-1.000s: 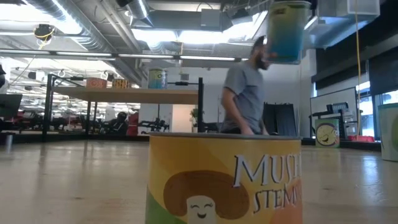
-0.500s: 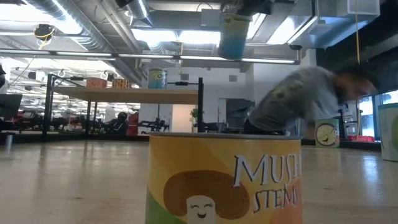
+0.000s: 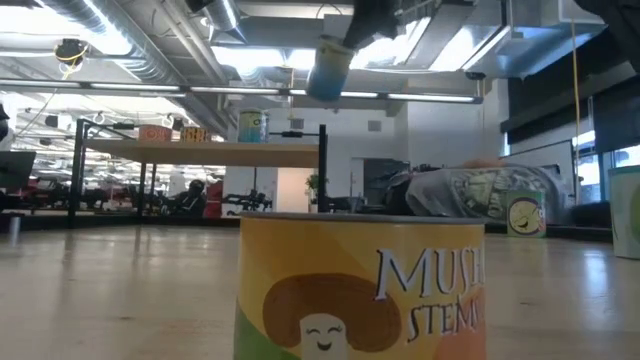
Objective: Pick and place cans onto a shelf
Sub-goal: Put the canned cherries on the shelf
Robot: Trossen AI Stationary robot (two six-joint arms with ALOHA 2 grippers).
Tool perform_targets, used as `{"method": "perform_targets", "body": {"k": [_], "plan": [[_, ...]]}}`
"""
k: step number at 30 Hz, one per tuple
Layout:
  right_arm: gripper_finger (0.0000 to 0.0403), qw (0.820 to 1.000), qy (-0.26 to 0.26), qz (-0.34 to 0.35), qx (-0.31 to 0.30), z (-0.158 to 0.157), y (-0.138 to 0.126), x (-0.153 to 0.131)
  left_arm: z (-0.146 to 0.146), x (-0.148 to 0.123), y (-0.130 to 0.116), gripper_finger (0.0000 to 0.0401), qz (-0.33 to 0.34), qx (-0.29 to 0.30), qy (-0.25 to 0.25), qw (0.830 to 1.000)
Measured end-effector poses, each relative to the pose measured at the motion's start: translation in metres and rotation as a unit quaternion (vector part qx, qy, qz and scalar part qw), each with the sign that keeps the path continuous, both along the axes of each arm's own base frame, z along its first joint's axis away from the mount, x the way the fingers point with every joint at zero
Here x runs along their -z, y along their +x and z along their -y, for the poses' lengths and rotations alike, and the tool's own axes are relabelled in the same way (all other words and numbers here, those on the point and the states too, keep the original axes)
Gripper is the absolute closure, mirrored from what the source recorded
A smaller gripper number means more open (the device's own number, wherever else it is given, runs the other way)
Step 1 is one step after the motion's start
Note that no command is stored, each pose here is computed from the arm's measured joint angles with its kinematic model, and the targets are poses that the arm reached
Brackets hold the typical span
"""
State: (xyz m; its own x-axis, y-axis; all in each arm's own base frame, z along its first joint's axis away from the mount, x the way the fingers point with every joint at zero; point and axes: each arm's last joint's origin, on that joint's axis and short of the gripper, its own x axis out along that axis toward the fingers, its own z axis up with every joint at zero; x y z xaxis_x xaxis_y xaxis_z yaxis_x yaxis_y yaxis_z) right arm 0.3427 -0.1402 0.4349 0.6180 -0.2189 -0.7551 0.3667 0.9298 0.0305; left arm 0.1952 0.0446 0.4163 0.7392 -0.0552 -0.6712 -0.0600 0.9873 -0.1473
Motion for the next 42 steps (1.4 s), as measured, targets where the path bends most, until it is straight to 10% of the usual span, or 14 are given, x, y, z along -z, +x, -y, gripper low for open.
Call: {"method": "perform_targets", "body": {"k": [42], "plan": [[0.0403,0.996,0.045,0.004,-0.083,0.03,0.058,0.06,-0.016,0.0,-0.004,0.0401,0.001,-0.037,-0.005,0.999]]}}
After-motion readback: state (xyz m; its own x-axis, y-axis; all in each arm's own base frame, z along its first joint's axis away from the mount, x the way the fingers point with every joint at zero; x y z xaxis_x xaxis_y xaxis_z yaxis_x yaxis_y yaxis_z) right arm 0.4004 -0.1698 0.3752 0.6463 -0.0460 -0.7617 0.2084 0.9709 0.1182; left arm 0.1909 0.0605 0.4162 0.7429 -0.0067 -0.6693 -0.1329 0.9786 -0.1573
